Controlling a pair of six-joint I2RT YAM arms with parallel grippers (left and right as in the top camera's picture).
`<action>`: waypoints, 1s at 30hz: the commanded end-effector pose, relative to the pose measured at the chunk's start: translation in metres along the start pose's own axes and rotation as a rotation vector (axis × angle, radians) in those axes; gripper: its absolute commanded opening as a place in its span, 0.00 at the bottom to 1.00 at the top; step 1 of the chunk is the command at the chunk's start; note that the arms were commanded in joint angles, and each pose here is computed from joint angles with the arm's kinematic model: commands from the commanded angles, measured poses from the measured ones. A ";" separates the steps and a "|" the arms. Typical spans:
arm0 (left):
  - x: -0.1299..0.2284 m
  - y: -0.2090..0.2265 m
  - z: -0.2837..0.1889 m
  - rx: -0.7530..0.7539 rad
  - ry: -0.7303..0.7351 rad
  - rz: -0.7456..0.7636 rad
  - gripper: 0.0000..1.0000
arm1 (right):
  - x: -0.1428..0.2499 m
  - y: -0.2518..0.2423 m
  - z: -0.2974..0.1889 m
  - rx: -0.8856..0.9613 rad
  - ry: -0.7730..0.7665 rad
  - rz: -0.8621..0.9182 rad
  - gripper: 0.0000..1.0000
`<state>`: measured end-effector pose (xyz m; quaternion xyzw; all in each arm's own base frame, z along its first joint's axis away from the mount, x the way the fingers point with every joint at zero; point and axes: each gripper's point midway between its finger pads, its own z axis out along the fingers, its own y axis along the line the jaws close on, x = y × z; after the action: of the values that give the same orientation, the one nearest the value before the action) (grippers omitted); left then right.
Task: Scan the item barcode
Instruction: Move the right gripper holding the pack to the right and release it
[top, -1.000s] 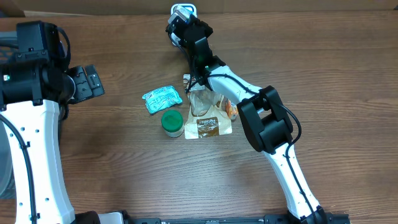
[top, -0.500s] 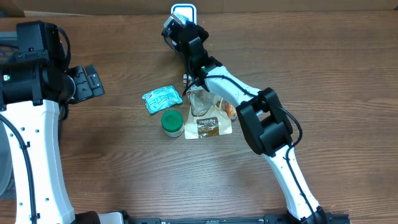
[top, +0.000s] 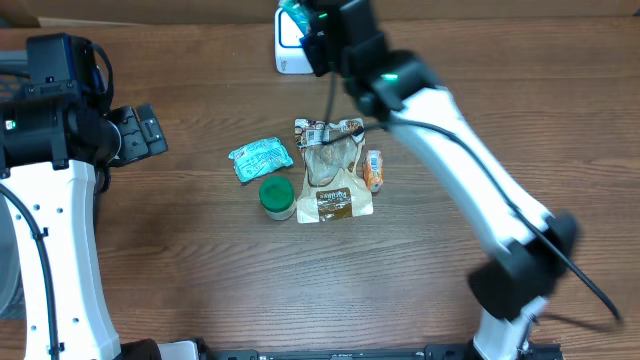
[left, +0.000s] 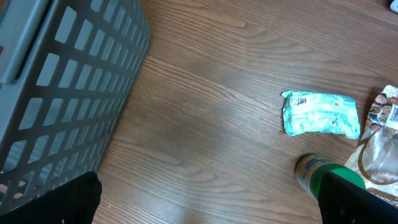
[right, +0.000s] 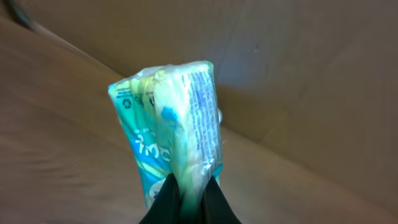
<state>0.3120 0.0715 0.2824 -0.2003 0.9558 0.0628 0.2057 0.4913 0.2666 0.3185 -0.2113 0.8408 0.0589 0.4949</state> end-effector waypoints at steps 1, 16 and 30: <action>-0.001 0.002 0.000 -0.010 -0.003 -0.017 1.00 | -0.009 -0.029 -0.051 -0.045 0.010 0.292 0.04; -0.001 0.002 0.000 -0.010 -0.003 -0.017 1.00 | 0.243 -0.216 -0.073 0.466 0.585 0.998 0.04; -0.001 0.002 0.000 -0.010 -0.003 -0.017 1.00 | 0.377 -0.264 -0.082 0.542 0.605 1.324 0.04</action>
<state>0.3120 0.0716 0.2825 -0.2004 0.9558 0.0630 0.2059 0.3812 -0.1113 0.0715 0.4484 0.8798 0.0618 0.1453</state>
